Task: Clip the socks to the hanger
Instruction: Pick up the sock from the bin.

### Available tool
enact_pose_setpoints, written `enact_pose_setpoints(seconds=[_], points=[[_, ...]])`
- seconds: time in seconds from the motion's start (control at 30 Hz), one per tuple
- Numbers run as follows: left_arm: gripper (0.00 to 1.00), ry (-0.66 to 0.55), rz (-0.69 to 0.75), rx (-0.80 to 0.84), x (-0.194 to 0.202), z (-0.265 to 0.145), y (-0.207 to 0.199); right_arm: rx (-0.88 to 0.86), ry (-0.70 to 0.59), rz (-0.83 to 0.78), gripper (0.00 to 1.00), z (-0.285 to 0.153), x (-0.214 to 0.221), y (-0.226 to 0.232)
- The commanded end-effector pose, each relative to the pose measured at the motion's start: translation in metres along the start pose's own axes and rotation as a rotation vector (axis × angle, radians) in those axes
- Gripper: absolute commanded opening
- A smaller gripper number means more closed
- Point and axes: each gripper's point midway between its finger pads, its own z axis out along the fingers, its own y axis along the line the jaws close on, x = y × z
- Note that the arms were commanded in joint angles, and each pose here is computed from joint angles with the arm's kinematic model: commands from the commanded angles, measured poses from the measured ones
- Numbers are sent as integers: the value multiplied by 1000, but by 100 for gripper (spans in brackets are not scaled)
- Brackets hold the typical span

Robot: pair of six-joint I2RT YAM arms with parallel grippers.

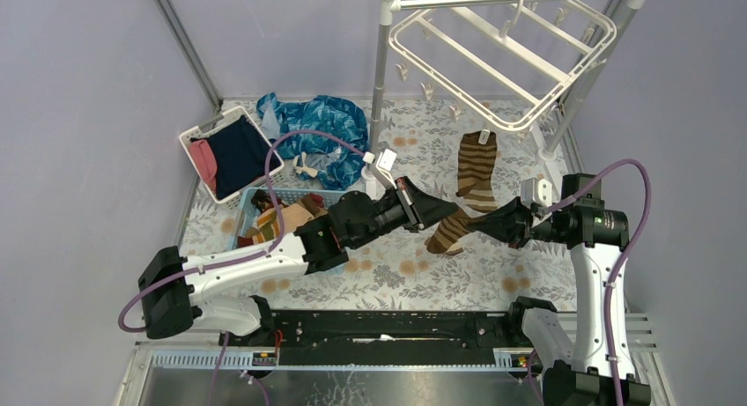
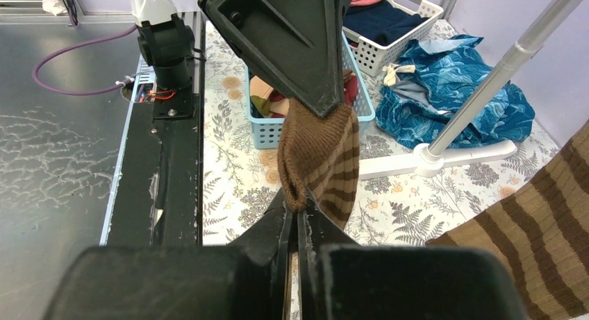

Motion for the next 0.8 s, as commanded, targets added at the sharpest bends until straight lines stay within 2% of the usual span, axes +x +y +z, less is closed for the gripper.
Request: enact_pose_setpoints(seconds=[0.0, 0.1, 0.17, 0.2, 0.27, 0.43, 0.5, 0.6, 0.77], points=[[28, -31, 67, 75, -7, -11, -17, -12, -27, -15, 0, 1, -11, 2], [65, -27, 226, 103, -5, -28, -11, -3, 0, 2, 0, 0, -5, 2], [84, -27, 402, 144, -3, -45, -5, -1, 11, 15, 0, 0, 0, 2], [91, -27, 506, 174, -2, -53, -2, -2, 15, 20, 0, 0, 2, 3], [98, -29, 722, 221, 3, -70, 10, -7, 22, 26, 0, 1, 7, 5], [99, -98, 1131, 395, 13, -98, 20, -32, 37, 26, 0, 3, 19, 13], [99, -119, 1236, 455, 18, -100, 19, -51, 43, 23, 1, 5, 24, 16], [99, -102, 1326, 531, 27, -94, 13, -80, 57, 15, 2, 8, 29, 21], [98, -22, 1377, 638, 43, -77, 11, -119, 71, 0, 2, 10, 35, 29]])
